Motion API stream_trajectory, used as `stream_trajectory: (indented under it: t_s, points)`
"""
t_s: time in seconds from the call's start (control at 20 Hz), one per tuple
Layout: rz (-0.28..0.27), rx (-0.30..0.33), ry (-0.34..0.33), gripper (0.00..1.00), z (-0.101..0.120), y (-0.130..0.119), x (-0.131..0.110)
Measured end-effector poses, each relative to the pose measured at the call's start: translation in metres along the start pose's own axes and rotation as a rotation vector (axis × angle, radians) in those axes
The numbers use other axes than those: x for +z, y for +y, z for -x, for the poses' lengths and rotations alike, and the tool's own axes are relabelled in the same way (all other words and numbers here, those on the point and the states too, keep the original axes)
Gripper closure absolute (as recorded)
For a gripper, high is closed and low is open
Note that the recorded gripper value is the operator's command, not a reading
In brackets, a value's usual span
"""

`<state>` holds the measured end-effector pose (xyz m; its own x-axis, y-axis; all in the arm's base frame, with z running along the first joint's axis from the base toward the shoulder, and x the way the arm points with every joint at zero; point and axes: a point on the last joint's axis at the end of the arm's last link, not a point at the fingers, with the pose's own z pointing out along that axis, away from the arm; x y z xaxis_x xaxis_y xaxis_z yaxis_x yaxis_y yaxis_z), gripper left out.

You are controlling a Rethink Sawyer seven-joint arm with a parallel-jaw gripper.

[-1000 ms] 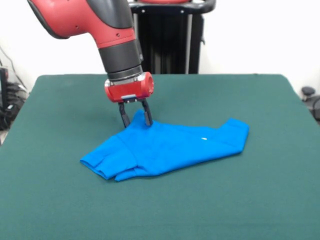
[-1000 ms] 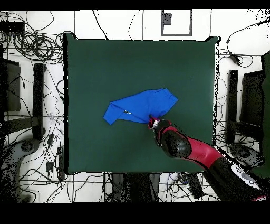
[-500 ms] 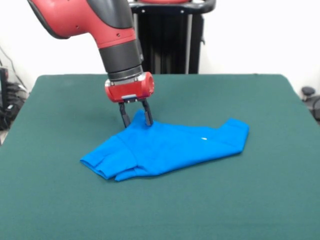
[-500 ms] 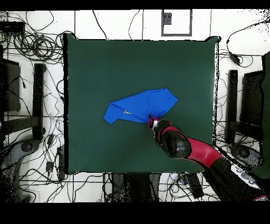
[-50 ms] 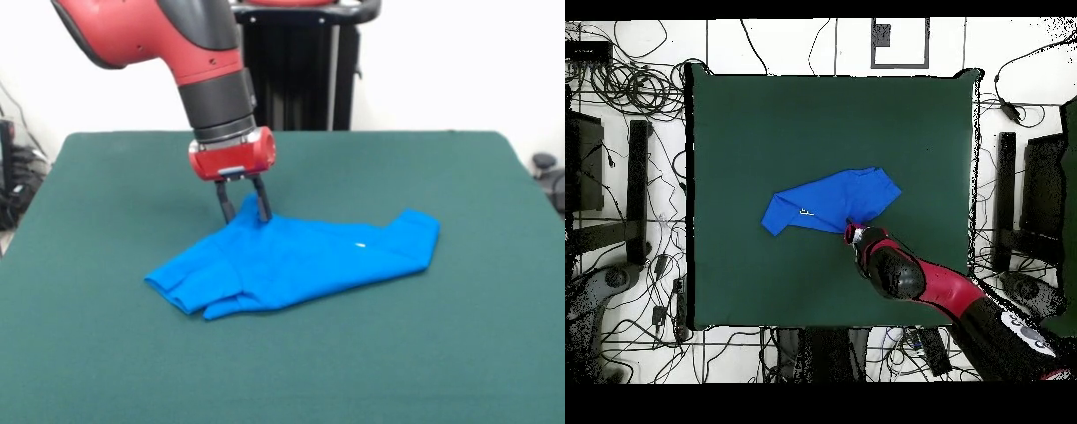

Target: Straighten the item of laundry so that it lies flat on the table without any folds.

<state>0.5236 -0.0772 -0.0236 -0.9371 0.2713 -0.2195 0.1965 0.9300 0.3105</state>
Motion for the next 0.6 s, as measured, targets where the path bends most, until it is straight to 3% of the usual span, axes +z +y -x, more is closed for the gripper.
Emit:
stream_trajectory:
  t_s: [0.6]
  points:
    - [0.003,-0.004,0.005,1.0,-0.0022,0.0032,0.0005]
